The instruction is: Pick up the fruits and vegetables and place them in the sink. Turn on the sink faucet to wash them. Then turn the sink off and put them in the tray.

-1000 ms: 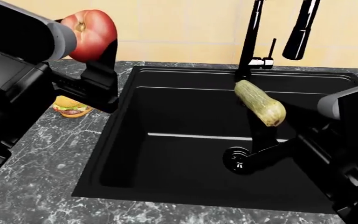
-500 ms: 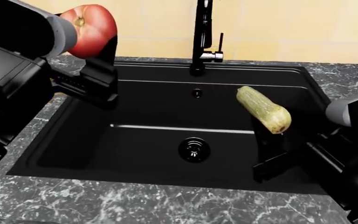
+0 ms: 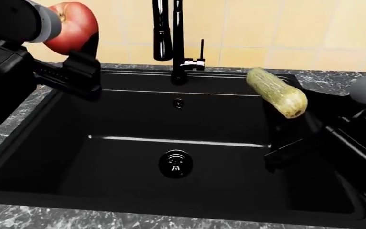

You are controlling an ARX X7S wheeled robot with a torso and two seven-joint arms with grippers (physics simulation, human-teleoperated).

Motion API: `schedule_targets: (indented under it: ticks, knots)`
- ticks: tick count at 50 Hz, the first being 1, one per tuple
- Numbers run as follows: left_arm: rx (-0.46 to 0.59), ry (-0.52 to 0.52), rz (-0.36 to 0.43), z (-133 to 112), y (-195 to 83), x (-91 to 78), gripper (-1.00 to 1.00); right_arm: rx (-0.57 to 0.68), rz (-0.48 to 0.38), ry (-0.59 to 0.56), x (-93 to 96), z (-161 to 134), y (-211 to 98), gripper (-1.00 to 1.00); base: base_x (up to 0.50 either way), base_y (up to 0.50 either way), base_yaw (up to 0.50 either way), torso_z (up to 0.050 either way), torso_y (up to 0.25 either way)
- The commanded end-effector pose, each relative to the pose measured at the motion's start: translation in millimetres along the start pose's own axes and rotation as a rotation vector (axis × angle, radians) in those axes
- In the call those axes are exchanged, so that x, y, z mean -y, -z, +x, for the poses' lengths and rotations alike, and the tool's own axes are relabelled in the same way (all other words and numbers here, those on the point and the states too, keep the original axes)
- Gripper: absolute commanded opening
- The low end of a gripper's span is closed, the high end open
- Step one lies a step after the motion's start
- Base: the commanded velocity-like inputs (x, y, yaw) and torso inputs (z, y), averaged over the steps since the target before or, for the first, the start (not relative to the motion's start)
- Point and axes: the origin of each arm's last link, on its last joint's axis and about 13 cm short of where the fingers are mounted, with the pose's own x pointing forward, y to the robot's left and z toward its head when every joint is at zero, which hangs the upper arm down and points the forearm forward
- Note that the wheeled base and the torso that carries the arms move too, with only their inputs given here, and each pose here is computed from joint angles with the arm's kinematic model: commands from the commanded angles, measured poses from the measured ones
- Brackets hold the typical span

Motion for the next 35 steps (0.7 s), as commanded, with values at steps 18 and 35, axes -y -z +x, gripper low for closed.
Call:
schedule_targets:
  ticks: [18,35]
  knots:
    - [-0.01,-0.036,0.048,-1,-1,-19.3,-1.0,0.068,-0.046,0.048,6.1,-3,-35,-1.0,0.0,0.0,0.0,0.021,0.027]
    - [-0.011,0.007,0.057,-4,-1,-14.6,-1.0,0.053,-0.067,0.056,7.5,-4,-29,-1.0,0.17,0.15,0.0,0.05,0.061]
